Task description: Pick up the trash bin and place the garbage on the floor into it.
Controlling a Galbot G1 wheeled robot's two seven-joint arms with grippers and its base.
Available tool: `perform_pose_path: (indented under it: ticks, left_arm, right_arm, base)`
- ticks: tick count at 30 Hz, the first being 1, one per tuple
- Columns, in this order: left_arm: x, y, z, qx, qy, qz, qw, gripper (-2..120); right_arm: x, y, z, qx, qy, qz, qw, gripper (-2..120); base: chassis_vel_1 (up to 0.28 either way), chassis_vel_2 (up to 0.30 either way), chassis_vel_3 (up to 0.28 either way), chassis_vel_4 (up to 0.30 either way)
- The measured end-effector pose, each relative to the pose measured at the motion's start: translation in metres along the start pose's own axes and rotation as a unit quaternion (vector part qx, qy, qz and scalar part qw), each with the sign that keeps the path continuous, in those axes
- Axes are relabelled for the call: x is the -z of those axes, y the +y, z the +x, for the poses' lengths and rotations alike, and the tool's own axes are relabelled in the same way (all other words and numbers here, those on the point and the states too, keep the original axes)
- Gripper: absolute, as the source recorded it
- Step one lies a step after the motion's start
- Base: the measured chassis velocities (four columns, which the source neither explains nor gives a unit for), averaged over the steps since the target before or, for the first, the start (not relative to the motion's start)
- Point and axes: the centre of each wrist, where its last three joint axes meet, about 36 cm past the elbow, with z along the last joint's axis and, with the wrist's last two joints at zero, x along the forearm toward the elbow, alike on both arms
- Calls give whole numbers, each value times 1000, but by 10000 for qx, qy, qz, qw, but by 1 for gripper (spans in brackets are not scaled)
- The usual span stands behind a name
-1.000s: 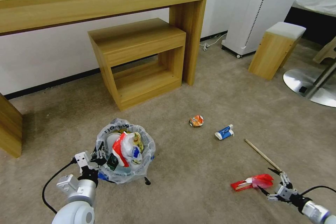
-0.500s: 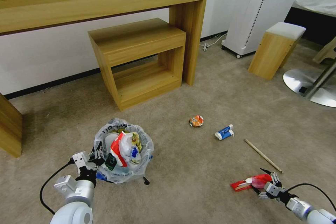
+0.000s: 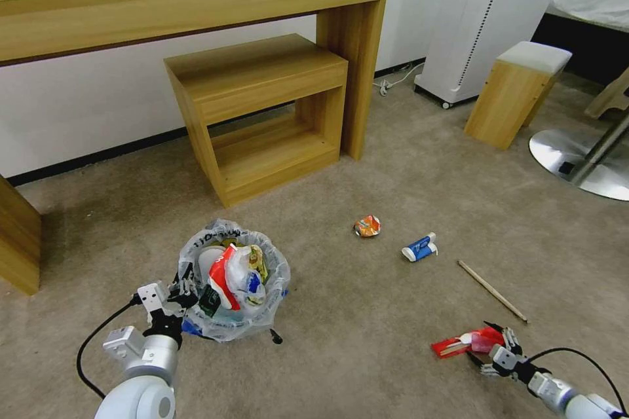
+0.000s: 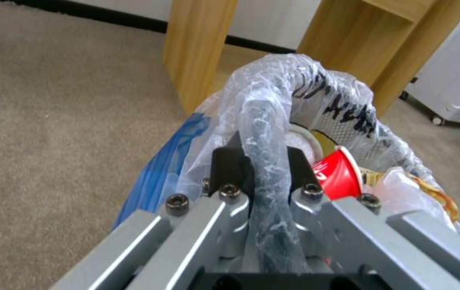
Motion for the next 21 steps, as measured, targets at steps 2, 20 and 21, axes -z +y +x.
perform_pose_path:
  ticks: [2, 20, 21]
  left_arm:
    - [0, 0, 0, 1, 1, 1, 10000, 3]
    - [-2, -3, 0, 9, -10, 35, 10000, 3]
    - [-3, -3, -1, 11, -2, 38, 10000, 3]
  right_arm:
    - [0, 0, -1, -3, -2, -6, 10000, 98]
    - [4, 12, -10, 232, -153, -59, 9996, 44]
    - [5, 13, -9, 238, -161, -67, 9996, 39]
  base:
    - [0, 0, 0, 0]
    - [0, 0, 0, 0]
    - [0, 0, 0, 0]
